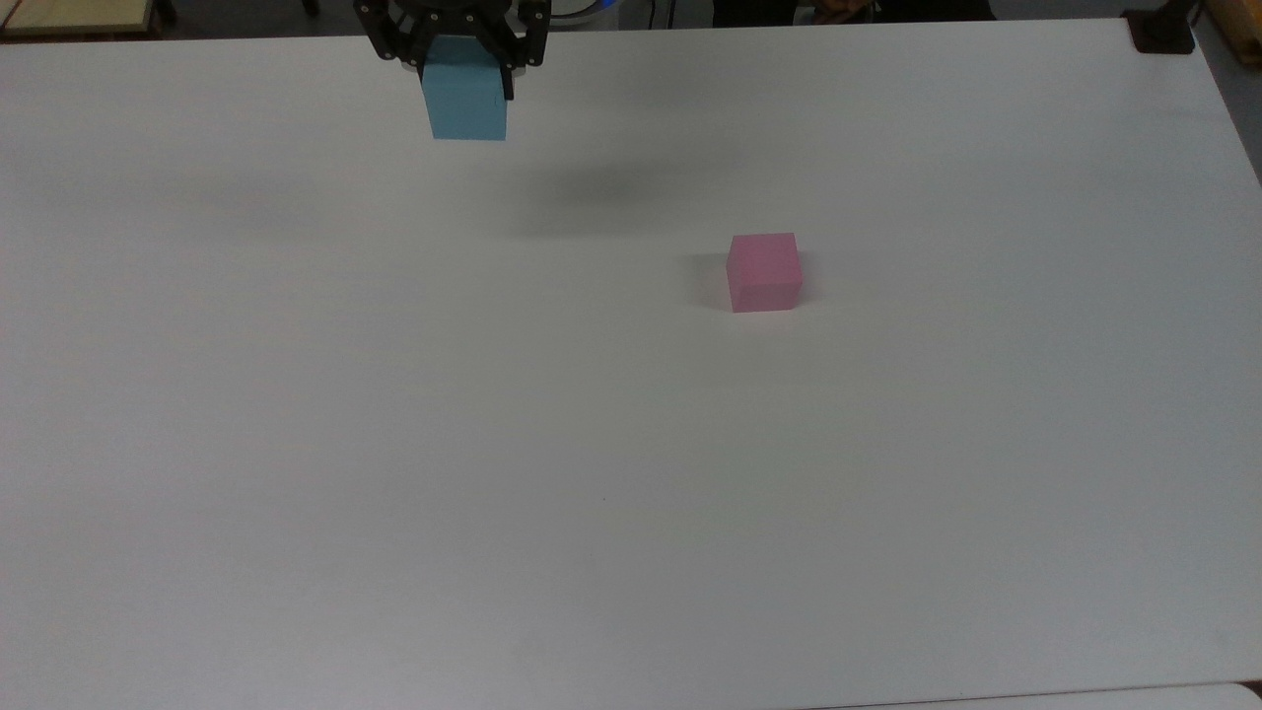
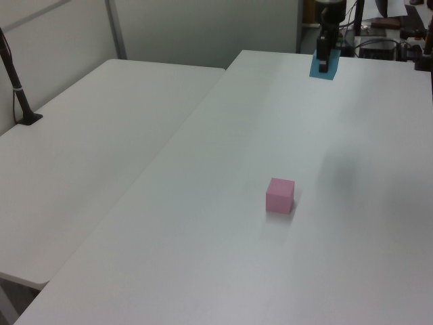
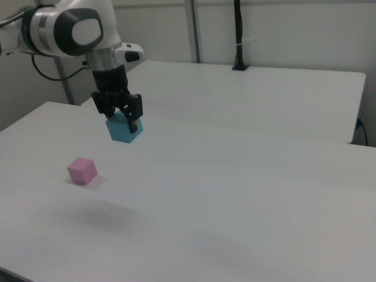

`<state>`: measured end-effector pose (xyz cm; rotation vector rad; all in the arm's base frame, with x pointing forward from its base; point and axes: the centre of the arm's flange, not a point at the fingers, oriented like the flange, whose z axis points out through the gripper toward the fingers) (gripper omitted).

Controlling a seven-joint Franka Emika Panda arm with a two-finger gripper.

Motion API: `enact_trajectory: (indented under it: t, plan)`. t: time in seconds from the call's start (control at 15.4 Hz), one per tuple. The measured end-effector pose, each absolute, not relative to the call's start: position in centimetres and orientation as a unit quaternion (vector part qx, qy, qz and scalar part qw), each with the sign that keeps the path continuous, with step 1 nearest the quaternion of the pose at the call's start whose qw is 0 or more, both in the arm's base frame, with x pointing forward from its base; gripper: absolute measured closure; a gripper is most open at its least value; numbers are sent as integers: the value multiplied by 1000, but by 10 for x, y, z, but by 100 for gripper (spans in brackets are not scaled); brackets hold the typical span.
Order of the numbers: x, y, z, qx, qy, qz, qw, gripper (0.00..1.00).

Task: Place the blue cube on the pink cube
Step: 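Lift the light-blue cube and carry it above the pink cube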

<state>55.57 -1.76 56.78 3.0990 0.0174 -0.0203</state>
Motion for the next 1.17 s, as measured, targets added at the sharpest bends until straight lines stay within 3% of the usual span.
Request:
enact_trajectory:
  t: [0.59, 1.17]
  plan:
    - [554, 36, 578, 997, 77, -2, 11, 34]
    - [548, 159, 568, 999, 40, 17, -22, 34]
